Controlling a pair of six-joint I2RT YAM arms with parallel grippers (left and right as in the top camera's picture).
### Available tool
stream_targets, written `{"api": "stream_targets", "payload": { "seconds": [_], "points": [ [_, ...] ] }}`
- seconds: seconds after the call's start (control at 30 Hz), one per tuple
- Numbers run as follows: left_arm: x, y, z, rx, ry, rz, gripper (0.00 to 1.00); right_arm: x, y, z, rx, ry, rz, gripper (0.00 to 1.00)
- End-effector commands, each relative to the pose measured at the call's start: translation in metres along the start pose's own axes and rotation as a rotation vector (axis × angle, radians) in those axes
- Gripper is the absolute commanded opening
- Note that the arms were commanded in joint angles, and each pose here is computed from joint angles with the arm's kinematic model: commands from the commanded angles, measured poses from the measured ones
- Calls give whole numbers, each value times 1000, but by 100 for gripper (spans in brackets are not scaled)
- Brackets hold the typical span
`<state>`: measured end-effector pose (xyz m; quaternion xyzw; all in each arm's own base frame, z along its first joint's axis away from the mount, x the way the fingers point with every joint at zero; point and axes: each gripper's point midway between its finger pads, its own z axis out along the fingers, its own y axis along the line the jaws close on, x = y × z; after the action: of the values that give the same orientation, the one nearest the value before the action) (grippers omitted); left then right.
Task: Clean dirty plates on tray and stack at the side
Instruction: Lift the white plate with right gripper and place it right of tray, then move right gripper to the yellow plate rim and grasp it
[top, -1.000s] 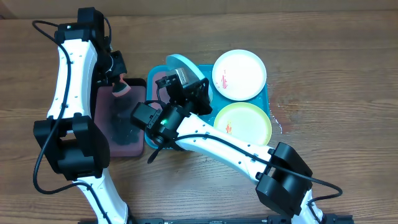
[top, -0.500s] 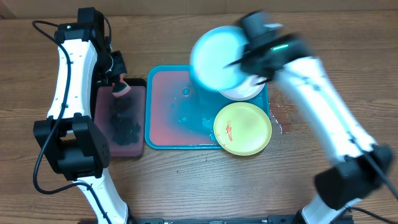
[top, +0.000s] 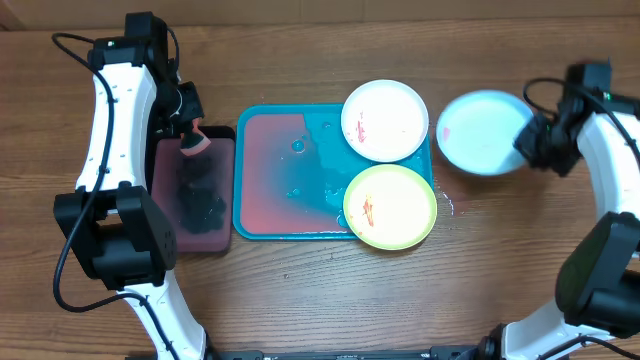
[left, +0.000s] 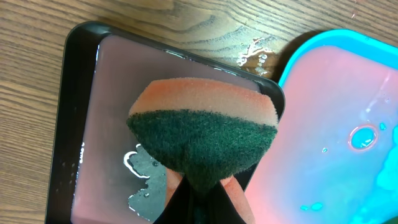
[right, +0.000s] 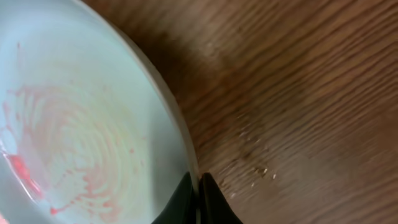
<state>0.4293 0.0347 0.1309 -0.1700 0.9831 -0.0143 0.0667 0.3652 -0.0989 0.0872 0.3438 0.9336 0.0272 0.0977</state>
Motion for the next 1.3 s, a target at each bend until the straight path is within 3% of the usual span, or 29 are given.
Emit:
{"api": "stream_targets", "payload": {
  "seconds": [0.0,0.2,0.23,0.27,0.33,0.53,0.67,1.03,1.27],
  "points": [
    [0,2,-1,-9,-6,-9,4,12,-11,22,-17,18,-67,4],
    [-1,0,-1,-8,-9,3,5,20,-17,51,-27,-8,-72,6],
    [-1,0,-1,-8,-9,3,4,21,-17,53,-26,-7,-71,31],
    [0,-1,-1,-7,-9,7,4,22,-17,53,-26,-4,-71,43],
    [0,-1,-1,-7,-9,27,4,23,-11,48,-60,10,-70,52],
    [3,-5,-15,2,-26,66,4,29,36,-13,-278,76,-106,54],
    [11,-5,-37,15,-45,95,4,62,59,-32,-340,161,-233,53],
    [27,0,-50,6,-12,171,4,154,71,14,-149,289,-522,47],
    [26,-1,-50,7,-18,171,4,167,61,37,-92,273,-543,44]
  ]
}}
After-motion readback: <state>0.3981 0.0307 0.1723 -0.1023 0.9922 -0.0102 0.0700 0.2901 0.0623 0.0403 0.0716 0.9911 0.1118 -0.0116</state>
